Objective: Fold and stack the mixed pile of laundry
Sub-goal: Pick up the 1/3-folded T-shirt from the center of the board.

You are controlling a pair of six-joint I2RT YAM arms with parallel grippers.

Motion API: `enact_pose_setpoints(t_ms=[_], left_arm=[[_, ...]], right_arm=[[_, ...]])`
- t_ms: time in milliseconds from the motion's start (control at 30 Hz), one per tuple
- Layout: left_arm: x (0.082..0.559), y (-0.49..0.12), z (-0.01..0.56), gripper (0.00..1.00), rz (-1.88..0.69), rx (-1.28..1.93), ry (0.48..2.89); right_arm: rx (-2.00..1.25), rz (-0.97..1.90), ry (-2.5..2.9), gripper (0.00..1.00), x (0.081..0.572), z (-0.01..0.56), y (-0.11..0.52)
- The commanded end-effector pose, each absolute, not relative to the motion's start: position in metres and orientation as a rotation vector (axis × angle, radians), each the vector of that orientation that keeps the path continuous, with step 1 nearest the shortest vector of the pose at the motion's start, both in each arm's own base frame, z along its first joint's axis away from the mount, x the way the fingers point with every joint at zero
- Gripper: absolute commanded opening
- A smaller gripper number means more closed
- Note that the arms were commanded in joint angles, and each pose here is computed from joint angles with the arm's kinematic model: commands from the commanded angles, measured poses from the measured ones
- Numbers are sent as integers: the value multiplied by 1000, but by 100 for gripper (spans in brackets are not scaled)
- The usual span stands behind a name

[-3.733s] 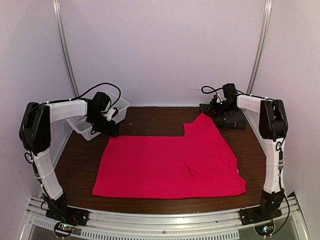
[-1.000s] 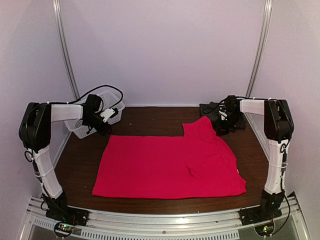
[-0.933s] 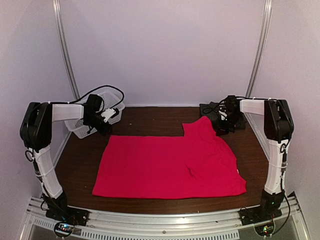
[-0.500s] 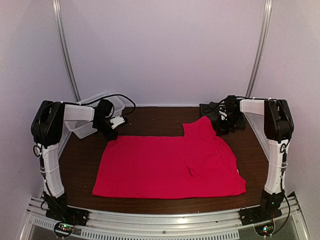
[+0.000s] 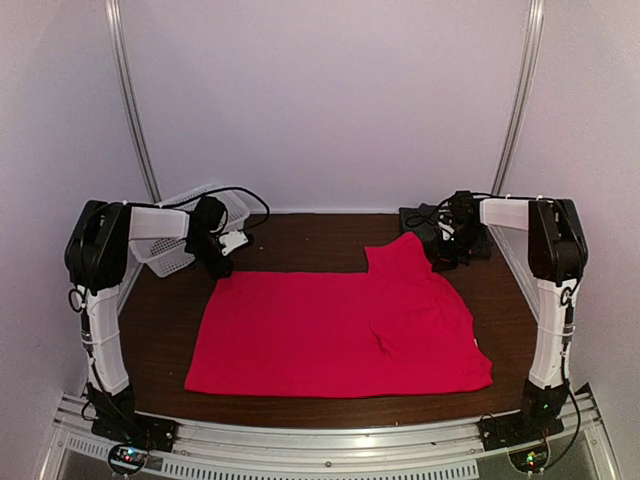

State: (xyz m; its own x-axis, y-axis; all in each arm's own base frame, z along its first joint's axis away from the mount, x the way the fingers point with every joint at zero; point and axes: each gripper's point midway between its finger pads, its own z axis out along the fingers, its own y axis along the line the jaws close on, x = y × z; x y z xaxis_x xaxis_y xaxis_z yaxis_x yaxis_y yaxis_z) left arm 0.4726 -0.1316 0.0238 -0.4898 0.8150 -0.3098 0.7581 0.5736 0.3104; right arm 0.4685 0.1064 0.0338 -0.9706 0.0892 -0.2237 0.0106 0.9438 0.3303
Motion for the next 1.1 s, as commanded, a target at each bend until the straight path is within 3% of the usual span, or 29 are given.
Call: enact_pose_setpoints(t_ms=[0, 167, 433, 1067], left_arm=[[467, -122, 11, 49, 191, 1314, 2436], [458, -122, 0, 38, 148, 1345, 2470], [457, -135, 9, 0, 47, 1335, 2458], [465, -141, 67, 0, 68, 1179, 2382]], right_arm=[[65, 488, 2833, 0, 472, 51, 108], [57, 484, 2839, 0, 471, 50, 108], [54, 509, 2811, 0, 477, 60, 111], [37, 528, 2725, 0, 471, 98, 112]])
